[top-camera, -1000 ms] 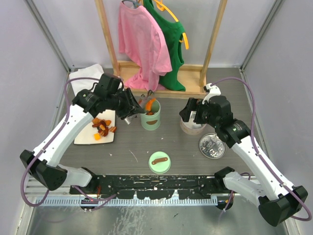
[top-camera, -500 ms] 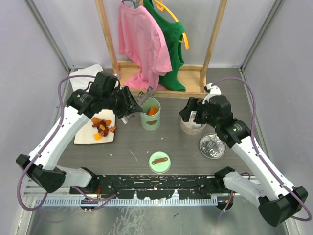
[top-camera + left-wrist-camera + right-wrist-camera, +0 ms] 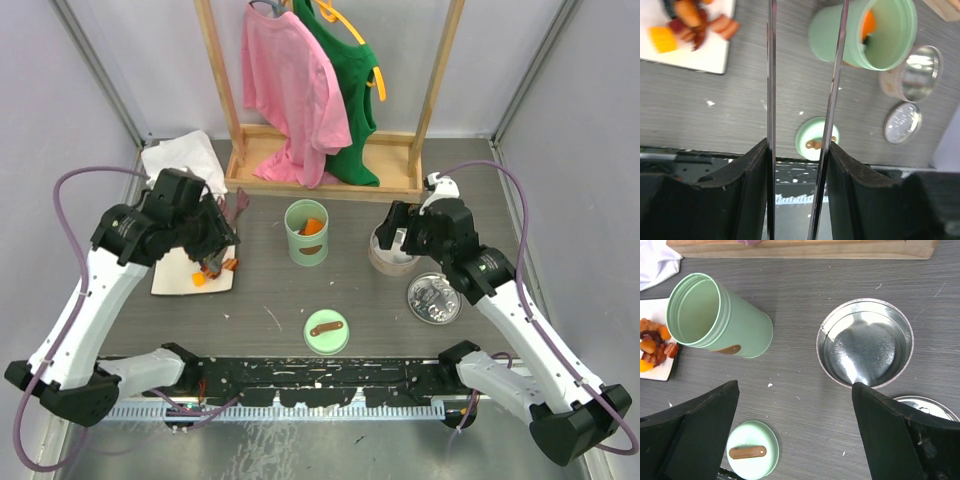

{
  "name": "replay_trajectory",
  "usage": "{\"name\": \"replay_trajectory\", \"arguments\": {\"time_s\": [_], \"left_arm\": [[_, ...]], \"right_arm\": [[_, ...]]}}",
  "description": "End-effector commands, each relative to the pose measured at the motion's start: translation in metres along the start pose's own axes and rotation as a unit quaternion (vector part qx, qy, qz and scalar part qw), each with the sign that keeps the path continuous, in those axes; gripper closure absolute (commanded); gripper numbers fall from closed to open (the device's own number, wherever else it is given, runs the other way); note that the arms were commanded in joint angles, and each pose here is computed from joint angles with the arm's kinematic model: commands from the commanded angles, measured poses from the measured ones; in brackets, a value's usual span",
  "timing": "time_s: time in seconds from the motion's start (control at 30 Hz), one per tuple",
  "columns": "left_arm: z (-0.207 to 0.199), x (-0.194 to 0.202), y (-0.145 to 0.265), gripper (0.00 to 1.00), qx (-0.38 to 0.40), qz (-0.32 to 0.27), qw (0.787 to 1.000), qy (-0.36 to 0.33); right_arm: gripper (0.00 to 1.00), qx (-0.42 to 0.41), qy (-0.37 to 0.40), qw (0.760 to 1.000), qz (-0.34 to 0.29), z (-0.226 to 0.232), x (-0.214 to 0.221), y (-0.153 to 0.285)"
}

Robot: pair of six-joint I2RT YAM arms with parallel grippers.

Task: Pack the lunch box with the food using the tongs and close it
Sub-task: Place the fake food in the packing box, then pick up the fake food from the plate.

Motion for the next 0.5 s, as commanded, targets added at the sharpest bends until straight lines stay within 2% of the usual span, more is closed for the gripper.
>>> {"name": "replay_trajectory", "arguments": {"time_s": [0.0, 0.27, 0.47], "left_arm": [[0.051, -0.010, 0.005, 0.55, -0.072, -0.044, 0.996, 0.008], [0.106, 0.008, -0.014, 0.55, -0.149, -0.008, 0.989, -0.004], [0.110, 0.002, -0.031, 0.55, -0.169, -0.007, 0.985, -0.020]], "right_arm": [[0.00, 0.033, -0.010, 0.999, -0.018, -0.010, -0.006, 0.004], [0.00, 0.027, -0.030, 0.999, -0.012, -0.008, 0.001, 0.003], [0.00, 0.008, -0.045, 0.999, -0.006, 0.000, 0.001, -0.001]]}}
Point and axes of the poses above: each gripper's point midway between its finger pads, its own y axis back along the fingers, its own z axis along the line the jaws close on, x = y × z, the point moved 2 cm from there along y, back along the fingers, and after that the axes turned 15 degrees about y, right-handed, at the moved point
